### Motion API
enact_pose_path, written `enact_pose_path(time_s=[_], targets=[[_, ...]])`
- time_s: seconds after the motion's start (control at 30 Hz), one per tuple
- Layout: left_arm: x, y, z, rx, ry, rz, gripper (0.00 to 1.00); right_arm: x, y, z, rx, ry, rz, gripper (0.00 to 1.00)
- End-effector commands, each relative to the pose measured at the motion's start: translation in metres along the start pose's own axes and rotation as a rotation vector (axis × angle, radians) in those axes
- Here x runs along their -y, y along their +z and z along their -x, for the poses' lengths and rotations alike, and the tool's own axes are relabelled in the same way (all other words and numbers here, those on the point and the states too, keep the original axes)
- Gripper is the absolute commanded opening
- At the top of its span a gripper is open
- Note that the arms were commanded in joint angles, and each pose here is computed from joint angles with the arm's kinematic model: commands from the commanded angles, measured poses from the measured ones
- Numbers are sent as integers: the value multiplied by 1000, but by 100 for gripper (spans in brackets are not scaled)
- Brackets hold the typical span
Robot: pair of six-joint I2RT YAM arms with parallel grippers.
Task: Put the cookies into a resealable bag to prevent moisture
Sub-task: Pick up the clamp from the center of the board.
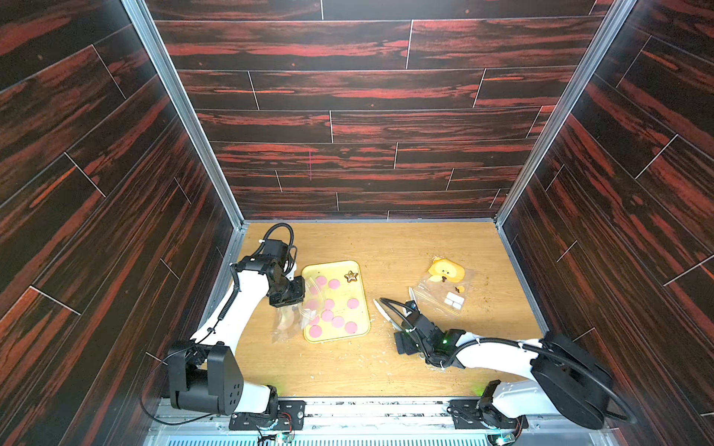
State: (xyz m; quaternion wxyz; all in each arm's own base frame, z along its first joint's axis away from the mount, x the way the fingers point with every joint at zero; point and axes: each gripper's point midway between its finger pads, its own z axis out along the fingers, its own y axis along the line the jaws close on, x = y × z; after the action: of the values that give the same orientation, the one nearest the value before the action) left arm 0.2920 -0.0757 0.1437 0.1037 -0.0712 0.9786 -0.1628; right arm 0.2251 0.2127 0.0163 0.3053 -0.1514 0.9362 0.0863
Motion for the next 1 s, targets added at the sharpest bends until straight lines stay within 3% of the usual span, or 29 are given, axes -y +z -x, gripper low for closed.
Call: enact_pose_path(time_s=[0.0, 0.13, 0.5, 0.97], targets=[[0, -3, -4, -2, 17, -12, 0, 2, 14, -6, 0, 18, 21, 91], [2, 1, -5, -14, 19, -27, 0, 0, 20, 0, 64, -15, 38, 88], [1, 4, -7, -30, 17, -22, 0, 13, 27, -13, 47, -96, -37, 75], [0, -6, -1, -10, 22, 3, 0, 5, -20, 39, 155, -178, -67, 63]])
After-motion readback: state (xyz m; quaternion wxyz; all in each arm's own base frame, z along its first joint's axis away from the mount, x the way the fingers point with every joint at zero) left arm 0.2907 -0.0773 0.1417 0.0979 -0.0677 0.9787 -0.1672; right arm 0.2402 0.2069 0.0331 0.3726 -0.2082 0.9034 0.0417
